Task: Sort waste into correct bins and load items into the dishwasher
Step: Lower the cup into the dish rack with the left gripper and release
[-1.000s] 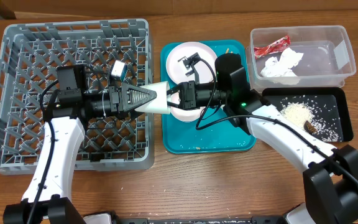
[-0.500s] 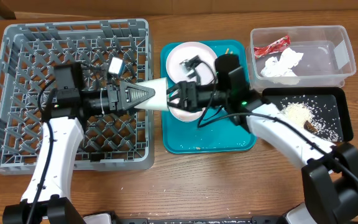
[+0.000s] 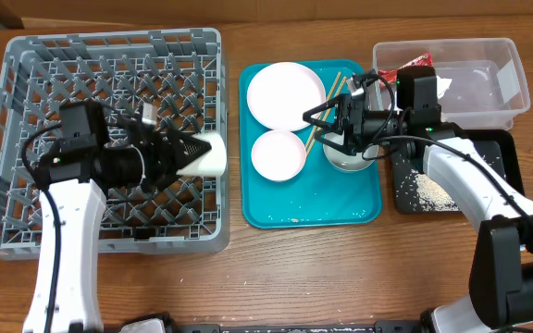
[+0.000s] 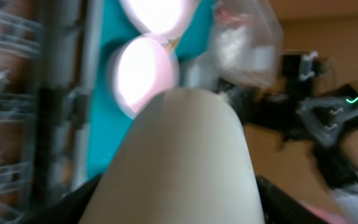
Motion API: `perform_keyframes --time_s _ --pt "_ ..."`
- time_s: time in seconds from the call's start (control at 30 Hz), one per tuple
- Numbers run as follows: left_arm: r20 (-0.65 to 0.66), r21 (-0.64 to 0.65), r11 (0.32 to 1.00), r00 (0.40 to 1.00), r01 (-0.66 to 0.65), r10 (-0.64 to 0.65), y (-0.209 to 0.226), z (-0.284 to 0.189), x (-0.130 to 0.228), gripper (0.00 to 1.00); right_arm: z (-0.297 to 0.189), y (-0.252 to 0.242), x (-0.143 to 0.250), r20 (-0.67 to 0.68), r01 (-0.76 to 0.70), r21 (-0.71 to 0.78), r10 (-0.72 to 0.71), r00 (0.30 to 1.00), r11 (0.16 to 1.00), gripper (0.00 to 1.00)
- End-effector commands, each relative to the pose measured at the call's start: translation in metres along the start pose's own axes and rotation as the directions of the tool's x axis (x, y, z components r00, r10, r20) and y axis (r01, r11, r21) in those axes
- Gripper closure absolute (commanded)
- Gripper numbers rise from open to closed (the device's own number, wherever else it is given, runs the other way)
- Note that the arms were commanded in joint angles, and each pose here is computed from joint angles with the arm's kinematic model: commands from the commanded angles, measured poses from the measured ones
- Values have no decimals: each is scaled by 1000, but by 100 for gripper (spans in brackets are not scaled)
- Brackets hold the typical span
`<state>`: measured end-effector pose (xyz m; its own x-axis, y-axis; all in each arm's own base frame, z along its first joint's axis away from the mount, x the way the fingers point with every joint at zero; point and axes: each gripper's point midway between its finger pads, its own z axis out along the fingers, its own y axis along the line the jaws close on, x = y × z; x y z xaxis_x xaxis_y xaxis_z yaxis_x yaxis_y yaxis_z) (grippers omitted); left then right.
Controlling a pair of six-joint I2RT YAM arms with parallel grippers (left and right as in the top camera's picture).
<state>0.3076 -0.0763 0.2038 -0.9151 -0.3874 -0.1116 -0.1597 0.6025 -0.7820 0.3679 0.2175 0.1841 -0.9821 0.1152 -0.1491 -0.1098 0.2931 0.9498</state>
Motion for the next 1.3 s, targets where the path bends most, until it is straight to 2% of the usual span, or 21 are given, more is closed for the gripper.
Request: perform_keyframes --time_s 0.0,0.13,0.23,0.3,0.57,0.83,0.97,1.1,1.23,1.27 --pt "113 -399 904 969 -157 218 10 -40 -11 58 -2 -21 -8 50 83 109 -89 995 991 0" --pt "71 -605 780 965 -158 251 20 -56 9 57 -4 -31 -9 67 70 163 -82 994 984 0" --pt "17 -698 698 971 -159 237 34 -52 21 57 -4 -35 -8 63 61 176 -74 995 982 0" --pt "-23 -723 668 972 -178 234 42 -44 26 57 -5 -39 -6 63 43 193 -56 996 980 0" --pt "-166 -768 605 977 -211 131 77 -13 39 57 -5 -46 5 30 27 216 -34 999 976 0" --pt "-252 -785 577 967 -224 32 100 9 44 57 -5 -47 6 28 21 218 -28 999 976 0" --pt "-282 -787 572 959 -229 -5 109 19 46 45 -5 -47 6 27 21 218 -27 999 976 0" --pt "-302 -795 561 953 -233 -33 116 25 47 23 -5 -46 5 30 29 216 -36 999 976 0" --pt "-299 -794 563 954 -231 -29 116 27 45 16 -5 -46 4 33 34 215 -42 999 976 0" --pt "-297 -793 564 954 -231 -26 114 26 44 14 -5 -46 4 33 35 216 -43 999 976 4"
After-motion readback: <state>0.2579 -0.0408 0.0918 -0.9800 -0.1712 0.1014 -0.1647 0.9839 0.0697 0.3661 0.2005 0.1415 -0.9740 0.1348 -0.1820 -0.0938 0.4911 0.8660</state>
